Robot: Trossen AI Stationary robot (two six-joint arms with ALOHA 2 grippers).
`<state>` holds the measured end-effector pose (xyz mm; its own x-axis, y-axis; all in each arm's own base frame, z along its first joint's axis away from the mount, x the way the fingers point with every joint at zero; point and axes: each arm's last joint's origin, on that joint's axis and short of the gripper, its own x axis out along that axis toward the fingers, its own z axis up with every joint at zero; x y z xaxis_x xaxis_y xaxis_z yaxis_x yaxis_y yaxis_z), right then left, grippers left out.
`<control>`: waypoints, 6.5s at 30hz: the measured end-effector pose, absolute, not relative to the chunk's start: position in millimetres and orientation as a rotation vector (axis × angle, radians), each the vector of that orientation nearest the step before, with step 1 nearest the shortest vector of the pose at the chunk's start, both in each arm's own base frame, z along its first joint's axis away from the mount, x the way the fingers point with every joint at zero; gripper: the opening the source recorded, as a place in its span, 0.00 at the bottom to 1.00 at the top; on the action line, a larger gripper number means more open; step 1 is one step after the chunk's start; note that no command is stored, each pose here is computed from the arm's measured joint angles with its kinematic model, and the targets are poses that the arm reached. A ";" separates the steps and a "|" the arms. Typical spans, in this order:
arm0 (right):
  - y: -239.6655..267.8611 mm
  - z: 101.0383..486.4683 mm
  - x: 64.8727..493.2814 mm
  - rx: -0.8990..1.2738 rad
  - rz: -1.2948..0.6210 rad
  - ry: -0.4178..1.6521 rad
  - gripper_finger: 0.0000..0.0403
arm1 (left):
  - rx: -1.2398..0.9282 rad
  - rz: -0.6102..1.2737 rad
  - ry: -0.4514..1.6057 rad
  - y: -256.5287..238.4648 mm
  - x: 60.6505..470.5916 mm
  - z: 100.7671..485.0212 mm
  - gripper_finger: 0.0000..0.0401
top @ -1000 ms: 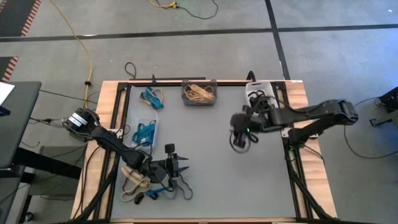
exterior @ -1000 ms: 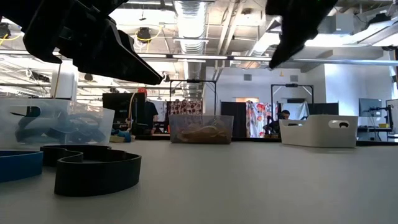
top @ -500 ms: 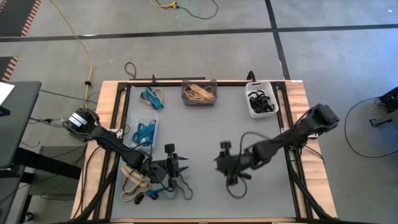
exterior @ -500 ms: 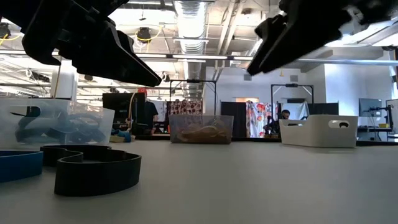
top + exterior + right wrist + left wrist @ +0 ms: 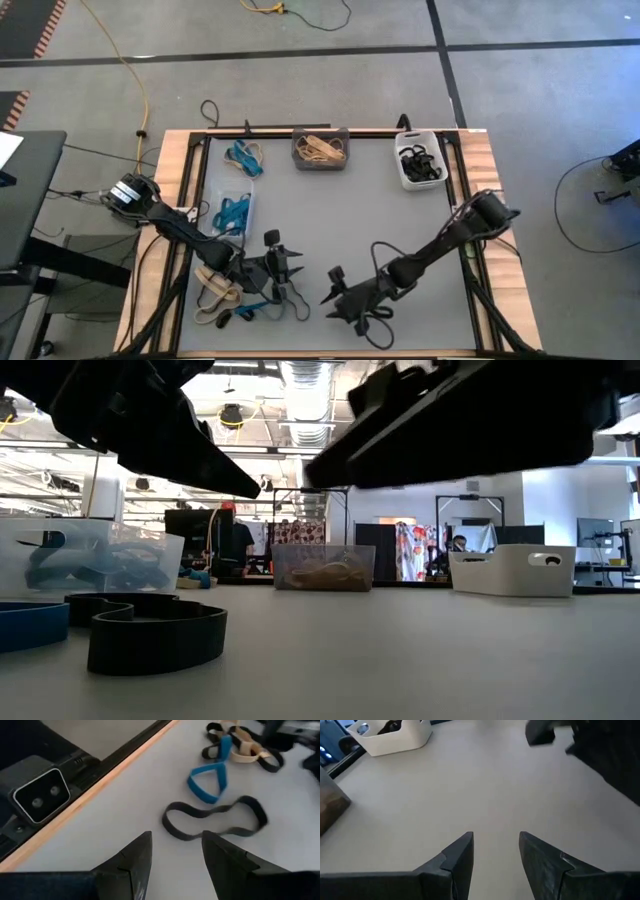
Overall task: Sort rubber bands into baskets
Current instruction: Put the black rubber band into the white bin, then put the blue rubber band into the transparent bin
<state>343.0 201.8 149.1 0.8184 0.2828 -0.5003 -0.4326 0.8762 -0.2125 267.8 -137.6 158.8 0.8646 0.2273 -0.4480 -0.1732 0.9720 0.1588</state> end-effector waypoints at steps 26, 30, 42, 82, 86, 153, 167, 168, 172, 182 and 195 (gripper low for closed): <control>192.0 120.9 407.0 -0.239 0.555 0.517 0.50 | -0.079 0.071 0.538 -142.7 267.3 156.7 0.37; 186.4 109.3 409.5 -0.237 0.540 0.548 0.50 | -0.090 0.076 0.541 -142.6 267.1 156.4 0.37; 179.8 104.0 407.6 -0.245 0.532 0.629 0.28 | -0.098 0.081 0.539 -142.6 267.1 156.4 0.37; 163.7 266.6 291.7 -0.557 0.113 0.888 0.06 | -0.126 0.134 0.617 -139.2 262.1 149.1 0.37; 151.6 286.0 276.9 -0.562 0.051 0.877 0.06 | -0.091 0.134 0.612 -138.8 262.4 149.5 0.37; -148.7 274.8 147.9 0.284 -0.973 1.174 0.06 | 0.032 0.148 0.474 -140.0 269.6 160.7 0.37; -189.7 235.7 139.3 0.420 -0.956 1.115 0.06 | 0.024 0.150 0.469 -140.1 269.9 161.1 0.37; -192.9 231.3 140.3 0.421 -0.954 1.132 0.06 | 0.023 0.151 0.468 -140.1 269.9 161.2 0.37; -207.0 215.5 146.3 0.431 -0.961 1.152 0.06 | 0.022 0.151 0.467 -140.1 270.0 161.3 0.37; -225.3 200.7 151.3 0.427 -0.990 1.124 0.15 | 0.004 0.158 0.471 -139.9 269.6 160.7 0.37; -215.3 221.4 145.5 0.424 -1.021 1.048 0.56 | 0.015 0.168 0.470 -139.5 269.5 160.6 0.37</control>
<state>145.5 -215.3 221.4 0.1212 -0.4873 -0.8648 0.8522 0.4978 -0.1611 269.5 -139.5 160.6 0.8779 0.1644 -0.4497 -0.1573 0.9861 0.0533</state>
